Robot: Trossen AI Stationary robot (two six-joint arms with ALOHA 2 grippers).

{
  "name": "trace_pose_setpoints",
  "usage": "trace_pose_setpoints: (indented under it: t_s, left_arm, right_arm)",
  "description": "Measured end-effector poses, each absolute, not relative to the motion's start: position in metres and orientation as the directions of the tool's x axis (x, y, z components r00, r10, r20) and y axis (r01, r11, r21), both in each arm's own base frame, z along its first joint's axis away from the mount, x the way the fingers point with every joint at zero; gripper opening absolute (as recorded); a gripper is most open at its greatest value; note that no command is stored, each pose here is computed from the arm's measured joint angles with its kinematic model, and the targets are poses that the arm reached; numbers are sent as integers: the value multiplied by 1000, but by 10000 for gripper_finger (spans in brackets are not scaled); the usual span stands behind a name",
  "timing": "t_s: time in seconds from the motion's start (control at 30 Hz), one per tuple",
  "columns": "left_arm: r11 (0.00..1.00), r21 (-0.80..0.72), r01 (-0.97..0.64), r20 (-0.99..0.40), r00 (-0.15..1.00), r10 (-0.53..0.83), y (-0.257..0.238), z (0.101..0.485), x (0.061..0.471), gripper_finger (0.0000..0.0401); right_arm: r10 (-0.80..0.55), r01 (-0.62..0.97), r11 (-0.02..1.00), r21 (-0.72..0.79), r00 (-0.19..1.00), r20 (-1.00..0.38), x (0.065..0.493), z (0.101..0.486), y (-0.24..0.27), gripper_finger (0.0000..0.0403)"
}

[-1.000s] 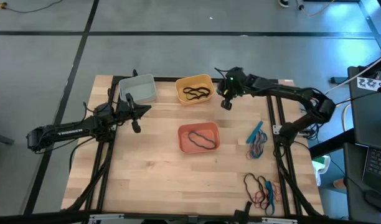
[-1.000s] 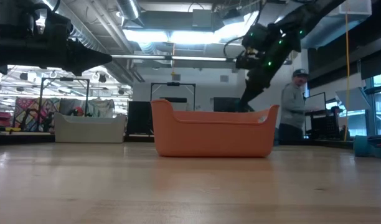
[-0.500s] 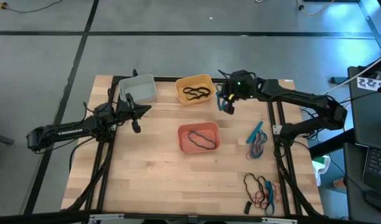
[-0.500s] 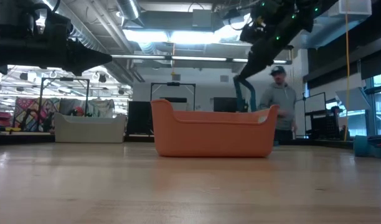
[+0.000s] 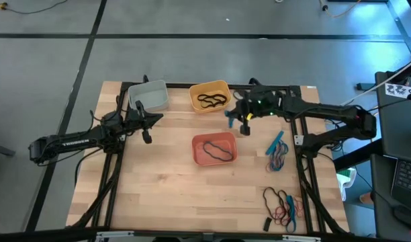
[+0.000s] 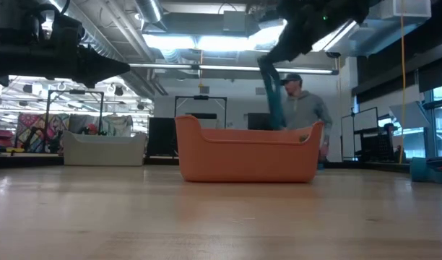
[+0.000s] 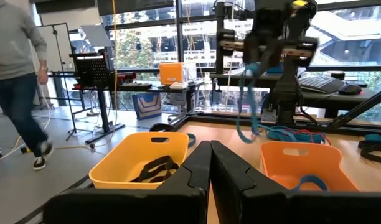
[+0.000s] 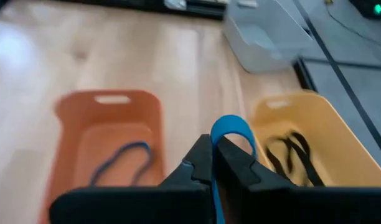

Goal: Sort rubber bands into baskets
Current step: Put the blue rubber band into the orange bin

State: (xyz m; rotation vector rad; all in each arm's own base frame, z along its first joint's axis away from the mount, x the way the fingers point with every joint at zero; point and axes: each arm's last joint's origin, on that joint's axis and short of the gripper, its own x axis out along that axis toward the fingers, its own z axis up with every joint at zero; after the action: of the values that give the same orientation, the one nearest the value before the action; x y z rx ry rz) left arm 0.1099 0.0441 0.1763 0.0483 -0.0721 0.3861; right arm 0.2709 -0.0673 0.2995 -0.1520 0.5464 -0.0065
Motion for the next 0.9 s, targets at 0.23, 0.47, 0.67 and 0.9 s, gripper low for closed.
trace_pose_setpoints:
  t_s: [0.23,0.47,0.67,0.9]
  left_arm:
    - [925,36,-378,80,924,374,44,176,110,5]
    - [925,36,-378,81,924,374,44,176,110,5]
    - [925,35,-378,81,924,374,44,177,110,5]
    - [925,34,-377,81,924,374,44,176,110,5]
  right_arm:
    - [45,-127,982,-141,880,-473,280,304,-37,10]
    - [122,-204,973,-107,850,-513,293,290,-14,10]
    - [145,-239,968,-78,784,-604,312,258,-6,10]
    - [129,-232,971,-52,699,-704,330,218,-8,10]
